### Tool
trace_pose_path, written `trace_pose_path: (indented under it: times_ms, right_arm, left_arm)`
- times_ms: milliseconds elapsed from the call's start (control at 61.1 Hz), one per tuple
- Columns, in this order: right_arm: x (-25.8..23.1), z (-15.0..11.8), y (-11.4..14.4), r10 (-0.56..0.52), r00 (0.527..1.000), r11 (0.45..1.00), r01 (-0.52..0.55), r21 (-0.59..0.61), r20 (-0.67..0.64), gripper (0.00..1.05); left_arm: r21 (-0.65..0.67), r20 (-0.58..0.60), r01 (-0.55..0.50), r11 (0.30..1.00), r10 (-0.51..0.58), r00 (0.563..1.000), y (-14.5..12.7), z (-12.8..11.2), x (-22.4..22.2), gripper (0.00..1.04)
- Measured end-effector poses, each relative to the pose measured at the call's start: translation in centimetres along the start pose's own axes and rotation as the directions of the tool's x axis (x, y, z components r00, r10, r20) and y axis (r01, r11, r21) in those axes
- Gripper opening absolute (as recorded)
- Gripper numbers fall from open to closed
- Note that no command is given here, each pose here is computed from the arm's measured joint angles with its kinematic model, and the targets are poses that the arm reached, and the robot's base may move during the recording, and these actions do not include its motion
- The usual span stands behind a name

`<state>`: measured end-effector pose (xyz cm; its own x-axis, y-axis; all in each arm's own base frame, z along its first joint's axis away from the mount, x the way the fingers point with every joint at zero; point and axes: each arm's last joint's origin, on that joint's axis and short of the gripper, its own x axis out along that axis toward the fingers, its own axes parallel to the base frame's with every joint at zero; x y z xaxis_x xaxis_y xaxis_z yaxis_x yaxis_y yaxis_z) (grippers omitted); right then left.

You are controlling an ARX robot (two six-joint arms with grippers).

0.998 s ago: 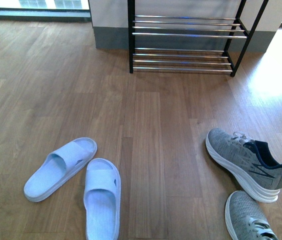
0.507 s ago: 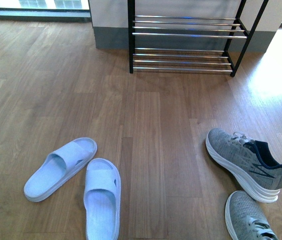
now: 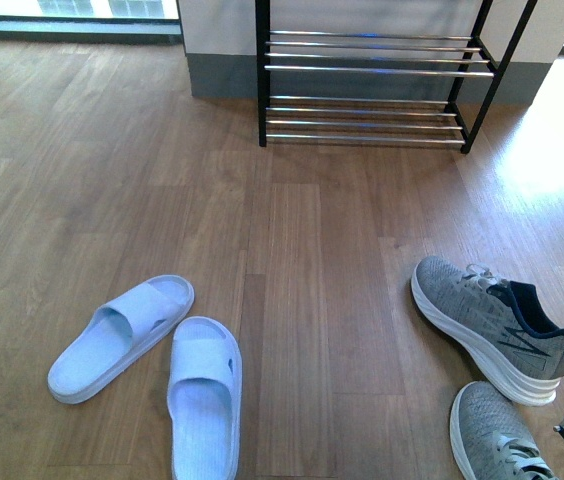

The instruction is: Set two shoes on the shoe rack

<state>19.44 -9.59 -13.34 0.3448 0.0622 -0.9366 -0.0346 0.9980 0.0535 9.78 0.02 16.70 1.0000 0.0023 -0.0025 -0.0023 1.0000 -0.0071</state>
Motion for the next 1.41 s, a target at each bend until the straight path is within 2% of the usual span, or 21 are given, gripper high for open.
trace_pose_path:
  times_ms: [213,425,671,769,900,998,1096,1178,1407]
  right_arm:
    - [-1.3,0.4,0.4,-0.006,0.999,1.000,0.006,0.016,0.045,0.01]
    - [-5.2,1.3,1.2,0.010,0.988,0.999,-0.017,0.044,0.153,0.01]
    - [-13.9,2.4,1.9,0.060,0.942,0.991,-0.096,0.093,0.329,0.01]
    - [-19.3,4.1,1.7,0.022,0.895,0.985,-0.094,0.141,0.446,0.01]
    - [-25.3,7.6,0.9,-0.045,0.793,0.979,-0.087,0.186,0.608,0.01]
    - [-28.6,10.4,-0.1,-0.075,0.720,0.975,-0.092,0.201,0.690,0.01]
    - [-30.8,12.5,-0.8,-0.096,0.676,0.972,-0.093,0.214,0.731,0.01]
    - [-32.0,13.4,-1.0,-0.111,0.660,0.968,-0.097,0.231,0.743,0.01]
    - [-33.0,13.2,-0.6,-0.112,0.637,0.961,-0.127,0.247,0.763,0.01]
  left_arm:
    - [0.000,0.000,0.000,1.000,0.000,1.000,0.0,0.0,0.0,0.95]
    - [0.000,0.000,0.000,1.000,0.000,1.000,0.0,0.0,0.0,0.95]
    - [0.000,0.000,0.000,1.000,0.000,1.000,0.0,0.0,0.0,0.95]
    - [0.000,0.000,0.000,1.000,0.000,1.000,0.0,0.0,0.0,0.95]
    - [0.000,0.000,0.000,1.000,0.000,1.000,0.0,0.0,0.0,0.95]
    - [0.000,0.000,0.000,1.000,0.000,1.000,0.0,0.0,0.0,0.95]
    - [0.000,0.000,0.000,1.000,0.000,1.000,0.0,0.0,0.0,0.95]
    - [0.000,0.000,0.000,1.000,0.000,1.000,0.0,0.0,0.0,0.95]
    - [0.000,0.000,0.000,1.000,0.000,1.000,0.0,0.0,0.0,0.95]
